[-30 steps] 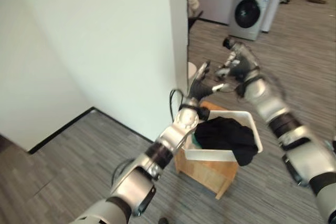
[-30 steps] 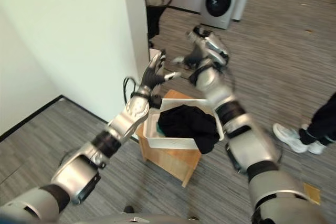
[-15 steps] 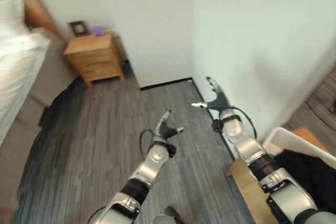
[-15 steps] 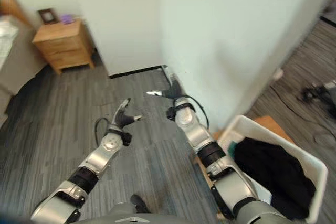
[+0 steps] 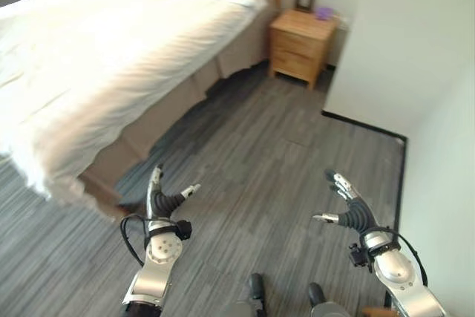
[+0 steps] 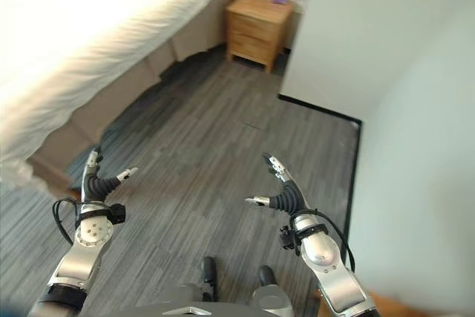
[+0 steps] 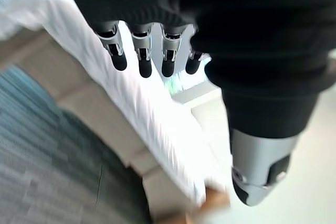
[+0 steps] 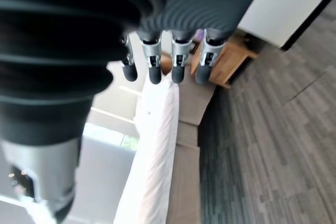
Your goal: Pick up bed clothes into laundry basket.
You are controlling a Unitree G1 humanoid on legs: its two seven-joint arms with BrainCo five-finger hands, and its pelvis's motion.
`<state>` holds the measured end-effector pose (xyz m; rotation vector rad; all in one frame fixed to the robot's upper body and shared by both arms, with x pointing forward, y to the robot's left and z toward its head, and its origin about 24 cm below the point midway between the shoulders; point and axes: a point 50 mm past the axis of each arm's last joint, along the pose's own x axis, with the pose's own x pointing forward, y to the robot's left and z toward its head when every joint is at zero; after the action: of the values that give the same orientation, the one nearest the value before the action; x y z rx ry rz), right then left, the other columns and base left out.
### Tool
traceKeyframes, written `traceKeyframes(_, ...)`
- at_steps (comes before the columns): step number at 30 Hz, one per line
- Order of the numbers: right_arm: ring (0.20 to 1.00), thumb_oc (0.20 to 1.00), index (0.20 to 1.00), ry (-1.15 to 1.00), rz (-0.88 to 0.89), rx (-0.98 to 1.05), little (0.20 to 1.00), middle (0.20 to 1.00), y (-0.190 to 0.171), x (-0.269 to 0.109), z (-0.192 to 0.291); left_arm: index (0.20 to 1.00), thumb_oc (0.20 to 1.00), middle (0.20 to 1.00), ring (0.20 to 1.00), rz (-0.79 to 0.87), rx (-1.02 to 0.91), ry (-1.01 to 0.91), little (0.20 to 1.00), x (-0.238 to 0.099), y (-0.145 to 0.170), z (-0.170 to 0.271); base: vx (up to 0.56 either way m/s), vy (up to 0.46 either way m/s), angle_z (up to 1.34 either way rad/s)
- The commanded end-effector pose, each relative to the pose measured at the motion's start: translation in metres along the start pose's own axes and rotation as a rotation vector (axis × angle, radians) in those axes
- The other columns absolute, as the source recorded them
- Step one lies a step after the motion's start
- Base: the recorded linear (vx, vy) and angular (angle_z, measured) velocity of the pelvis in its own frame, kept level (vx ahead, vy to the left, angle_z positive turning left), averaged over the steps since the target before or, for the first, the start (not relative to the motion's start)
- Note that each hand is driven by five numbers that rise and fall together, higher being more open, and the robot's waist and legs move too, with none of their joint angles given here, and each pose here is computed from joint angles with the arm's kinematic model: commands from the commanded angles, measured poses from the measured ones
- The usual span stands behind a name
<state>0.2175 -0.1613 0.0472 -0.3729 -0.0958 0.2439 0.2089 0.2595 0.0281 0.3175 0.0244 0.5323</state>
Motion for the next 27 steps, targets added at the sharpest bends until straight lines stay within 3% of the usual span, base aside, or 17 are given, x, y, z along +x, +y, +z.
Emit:
traceKeyframes(1,1.0,1.0,1.0,-0.106,-0.013,-0.018,1.0,1.0,-0.007,0.02,0.016,1.0,1.0,1.0,1.0,0.036,-0.152,-0.137,1.0,0.006,0.015,0.026,-0.08,-0.082,0.69)
traceKeyframes(8,1.0,1.0,1.0,-0.105,-0.129,-0.093,1.0,1.0,-0.039,0.035,0.02,1.0,1.0,1.0,1.0,-0.068,-0.248,-0.071,1.0,0.003,0.012,0.018,-0.21,-0.091,1.46)
traceKeyframes(13,1.0,1.0,1.0,-0.065,-0.223,-0.061,1.0,1.0,-0.052,0.033,0.012,1.0,1.0,1.0,1.0,-0.213,-0.295,0.002,1.0,-0.007,-0.012,0.01,-0.02,0.055,1.25)
traceKeyframes(21,1.0,1.0,1.0,-0.085,-0.221,0.0,1.0,1.0,-0.036,0.044,0.015,1.0,1.0,1.0,1.0,-0.397,-0.266,0.038,1.0,-0.013,-0.037,0.007,0.02,0.174,0.83)
traceKeyframes(27,1.0,1.0,1.0,-0.062,-0.211,0.007,1.0,1.0,-0.03,0.031,0.01,1.0,1.0,1.0,1.0,-0.508,-0.253,0.078,1.0,-0.014,-0.053,-0.001,0.16,-0.006,1.1)
